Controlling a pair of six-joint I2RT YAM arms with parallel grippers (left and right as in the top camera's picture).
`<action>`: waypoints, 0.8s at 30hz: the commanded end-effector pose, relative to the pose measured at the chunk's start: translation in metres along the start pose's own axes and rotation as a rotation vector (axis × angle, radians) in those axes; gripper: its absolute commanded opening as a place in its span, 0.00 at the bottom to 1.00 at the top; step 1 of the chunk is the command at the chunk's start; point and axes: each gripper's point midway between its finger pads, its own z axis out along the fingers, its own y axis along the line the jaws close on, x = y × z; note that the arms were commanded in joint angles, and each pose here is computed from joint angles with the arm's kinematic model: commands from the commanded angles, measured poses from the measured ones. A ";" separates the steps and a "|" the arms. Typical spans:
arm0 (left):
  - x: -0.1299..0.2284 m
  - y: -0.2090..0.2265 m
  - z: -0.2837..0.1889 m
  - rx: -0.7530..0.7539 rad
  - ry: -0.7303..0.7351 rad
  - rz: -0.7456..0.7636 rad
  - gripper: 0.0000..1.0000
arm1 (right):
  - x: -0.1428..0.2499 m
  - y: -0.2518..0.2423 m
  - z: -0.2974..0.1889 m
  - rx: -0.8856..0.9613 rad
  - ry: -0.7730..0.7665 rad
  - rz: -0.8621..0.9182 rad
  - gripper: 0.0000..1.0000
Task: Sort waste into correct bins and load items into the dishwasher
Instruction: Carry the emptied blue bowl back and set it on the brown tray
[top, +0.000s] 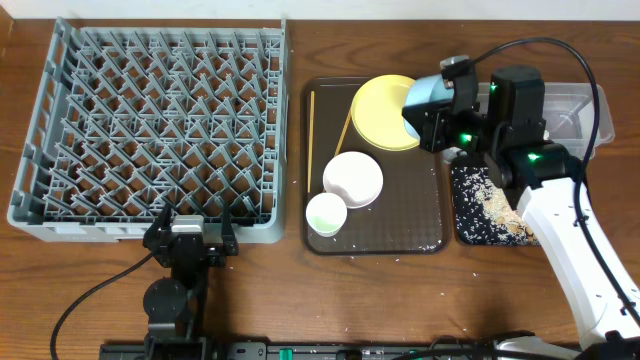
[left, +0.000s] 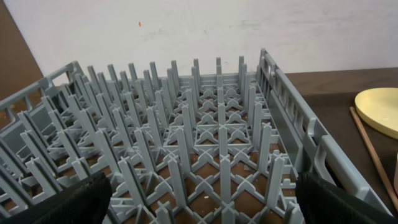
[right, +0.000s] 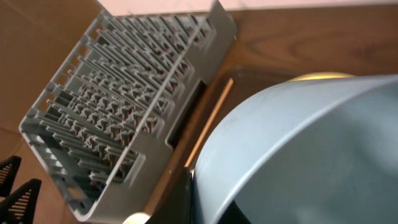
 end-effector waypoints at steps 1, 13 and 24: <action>0.018 0.003 0.001 -0.018 0.056 0.008 0.96 | -0.010 0.025 0.002 -0.065 -0.027 -0.101 0.01; 0.018 0.003 0.001 -0.018 0.056 0.008 0.96 | 0.021 0.016 0.021 -0.006 0.084 -0.084 0.01; 0.018 0.003 0.001 -0.018 0.056 0.008 0.96 | 0.108 -0.011 0.051 0.202 0.390 -0.054 0.01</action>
